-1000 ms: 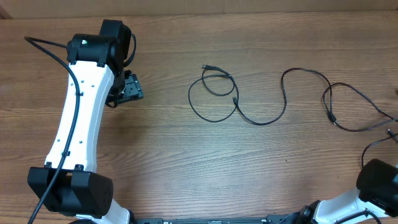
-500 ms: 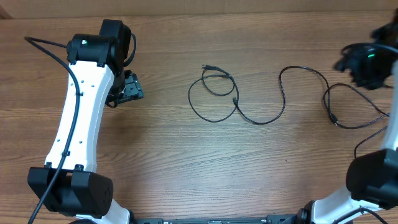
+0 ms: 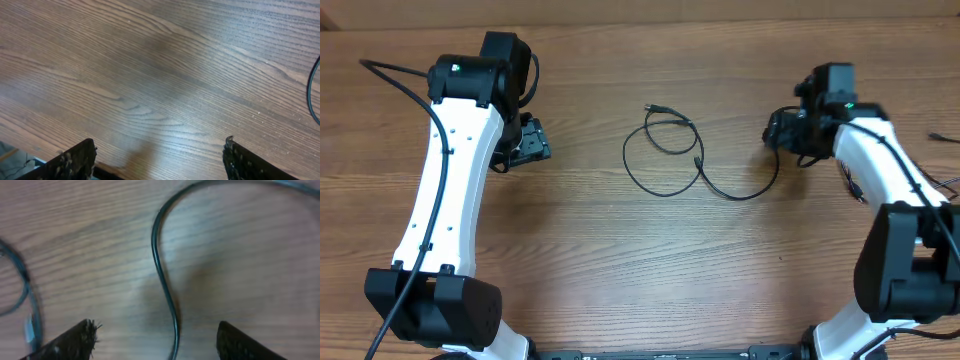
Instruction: Untangle cables
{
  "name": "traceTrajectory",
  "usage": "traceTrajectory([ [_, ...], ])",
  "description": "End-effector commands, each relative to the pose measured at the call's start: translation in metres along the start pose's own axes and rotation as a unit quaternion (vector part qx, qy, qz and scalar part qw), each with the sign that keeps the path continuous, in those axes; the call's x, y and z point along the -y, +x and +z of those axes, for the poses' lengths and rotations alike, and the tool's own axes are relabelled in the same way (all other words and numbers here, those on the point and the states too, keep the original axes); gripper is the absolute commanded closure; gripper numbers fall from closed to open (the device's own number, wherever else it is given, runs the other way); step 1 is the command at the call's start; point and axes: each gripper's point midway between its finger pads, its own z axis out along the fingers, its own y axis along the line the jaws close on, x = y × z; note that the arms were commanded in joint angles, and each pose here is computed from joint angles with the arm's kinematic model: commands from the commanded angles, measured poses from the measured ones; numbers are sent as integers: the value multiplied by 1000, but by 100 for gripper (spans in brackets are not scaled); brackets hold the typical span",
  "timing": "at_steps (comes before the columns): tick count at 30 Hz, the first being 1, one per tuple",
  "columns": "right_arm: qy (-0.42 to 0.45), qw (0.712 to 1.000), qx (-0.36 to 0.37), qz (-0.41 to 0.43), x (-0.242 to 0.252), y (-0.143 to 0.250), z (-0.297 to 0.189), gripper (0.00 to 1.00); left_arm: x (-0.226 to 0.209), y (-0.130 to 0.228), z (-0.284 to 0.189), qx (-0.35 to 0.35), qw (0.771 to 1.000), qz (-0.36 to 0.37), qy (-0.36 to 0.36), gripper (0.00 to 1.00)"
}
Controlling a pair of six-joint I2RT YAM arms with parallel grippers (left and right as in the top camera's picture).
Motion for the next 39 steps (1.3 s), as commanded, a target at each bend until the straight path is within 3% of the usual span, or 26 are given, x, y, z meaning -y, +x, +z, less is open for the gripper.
traceTrajectory([
  [1,68,997,28,-22,12,0,11,25,2,4,-7,5,1000,1,12,19],
  [8,65,995,73,-30,4,-8,28,29,1,5,-7,3,1000,2,11,19],
  [22,59,996,61,-31,6,3,70,33,-1,9,-7,-4,1000,4,7,19],
  [24,59,996,63,-31,5,2,70,49,-1,9,-7,-4,1000,4,7,19],
  [27,59,996,62,-31,5,2,70,85,-1,8,-7,-4,1000,4,7,19],
  [29,60,996,53,-31,6,6,70,96,-1,8,-7,-4,1000,4,7,19],
  [34,66,997,34,-26,10,4,54,96,0,7,-7,-1,1000,3,9,19],
  [39,71,994,78,-2,21,-43,-12,96,1,6,-7,2,1000,3,10,19],
])
